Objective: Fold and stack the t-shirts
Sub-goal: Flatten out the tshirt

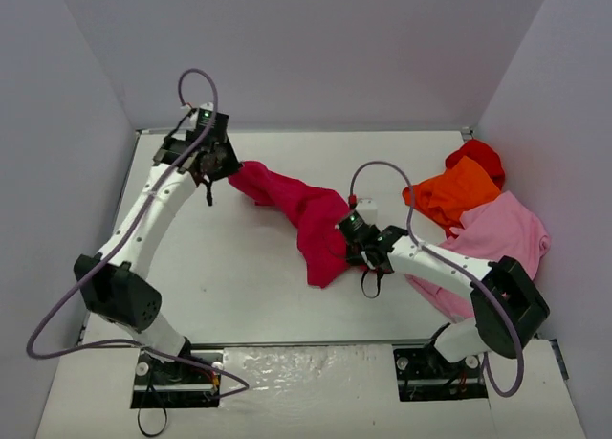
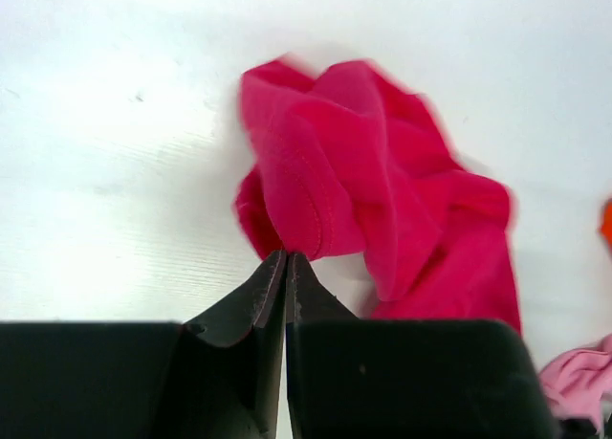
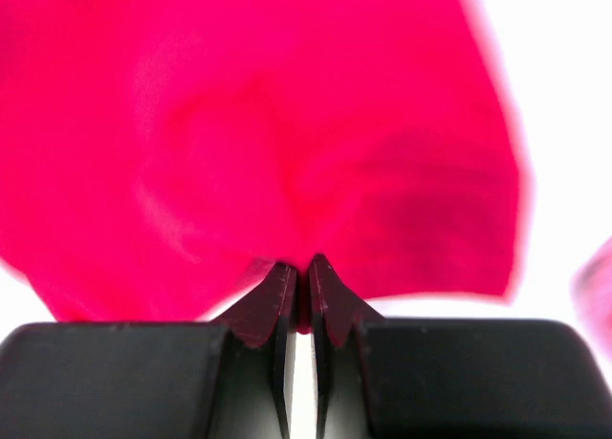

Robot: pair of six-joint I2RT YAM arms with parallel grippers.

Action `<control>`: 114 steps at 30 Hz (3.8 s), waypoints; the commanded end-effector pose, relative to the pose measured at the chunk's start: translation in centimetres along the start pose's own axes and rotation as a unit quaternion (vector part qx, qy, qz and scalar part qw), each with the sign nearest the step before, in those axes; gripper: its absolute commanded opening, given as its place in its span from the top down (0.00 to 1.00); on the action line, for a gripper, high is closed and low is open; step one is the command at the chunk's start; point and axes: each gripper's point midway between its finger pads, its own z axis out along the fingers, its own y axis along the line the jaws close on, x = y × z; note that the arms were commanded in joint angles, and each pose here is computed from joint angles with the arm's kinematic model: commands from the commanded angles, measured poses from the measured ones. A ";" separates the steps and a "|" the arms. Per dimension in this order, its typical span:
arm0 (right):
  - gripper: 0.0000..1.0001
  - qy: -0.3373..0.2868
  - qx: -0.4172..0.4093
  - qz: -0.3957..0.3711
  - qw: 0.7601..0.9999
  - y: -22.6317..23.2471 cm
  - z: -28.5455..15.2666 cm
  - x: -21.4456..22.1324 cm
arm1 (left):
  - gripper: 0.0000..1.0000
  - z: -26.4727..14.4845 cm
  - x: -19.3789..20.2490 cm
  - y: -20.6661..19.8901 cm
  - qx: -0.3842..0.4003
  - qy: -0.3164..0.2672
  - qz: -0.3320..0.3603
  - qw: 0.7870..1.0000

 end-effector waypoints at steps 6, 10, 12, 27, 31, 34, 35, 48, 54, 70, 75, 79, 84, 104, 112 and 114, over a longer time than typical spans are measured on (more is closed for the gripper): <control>1.00 -0.195 0.059 0.024 0.979 -5.7 -8.1 -18.8 | 1.00 -11.9 -5.9 7.1 -0.087 -0.100 0.023 0.991; 1.00 -0.248 0.089 0.056 0.963 -8.4 -11.4 -23.5 | 1.00 -14.1 -6.8 8.5 -0.108 -0.123 0.028 0.986; 1.00 -0.273 0.101 0.075 0.954 -9.3 -13.1 -25.1 | 1.00 -15.3 -7.3 9.1 -0.113 -0.137 0.030 0.984; 1.00 -0.445 0.043 0.178 0.877 -11.6 -29.3 -30.7 | 1.00 -26.9 -10.8 11.6 -0.098 -0.280 0.006 0.955; 1.00 -0.474 0.023 0.191 0.859 -12.6 -33.6 -29.4 | 1.00 -31.0 -10.2 12.2 -0.078 -0.325 0.001 0.942; 1.00 -0.480 0.009 0.197 0.855 -13.2 -35.6 -28.0 | 1.00 -34.1 -9.7 13.2 -0.075 -0.357 -0.009 0.931; 1.00 -0.480 0.009 0.198 0.854 -13.3 -35.8 -27.8 | 1.00 -34.5 -9.6 13.3 -0.078 -0.358 -0.009 0.931; 1.00 -0.398 0.036 0.159 0.903 -11.2 -27.6 -27.9 | 1.00 -22.7 -9.1 11.5 -0.114 -0.203 0.053 0.971; 1.00 -0.338 0.062 0.134 0.930 -10.1 -20.1 -26.8 | 1.00 -14.5 -8.6 10.8 -0.114 -0.160 0.059 0.979; 0.37 -0.313 0.087 0.097 0.941 -7.4 -7.2 -29.6 | 0.03 -5.8 -7.6 13.6 -0.149 -0.123 0.055 0.980; 0.39 -0.295 0.025 0.094 0.951 -5.1 -8.4 -27.4 | 0.03 -7.6 -6.8 12.3 -0.108 -0.113 0.051 0.986; 0.40 -0.229 0.002 0.070 0.971 -3.6 -6.9 -20.9 | 0.04 -7.9 -3.7 9.5 -0.018 -0.070 0.009 0.997; 0.45 -0.173 -0.016 0.079 0.982 -3.4 -5.0 -15.3 | 0.08 -5.9 0.2 7.8 0.022 -0.012 -0.025 0.999; 0.46 -0.119 -0.040 0.061 0.990 -1.5 -3.6 -9.7 | 0.09 8.9 14.3 3.6 -0.111 0.202 0.117 0.966; 0.46 -0.104 -0.039 0.057 0.992 -1.5 -2.9 -8.8 | 0.09 10.7 14.9 4.7 -0.145 0.208 0.129 0.959; 0.46 -0.103 -0.039 0.056 0.992 -1.5 -2.9 -8.8 | 0.09 11.1 14.9 4.9 -0.154 0.207 0.132 0.957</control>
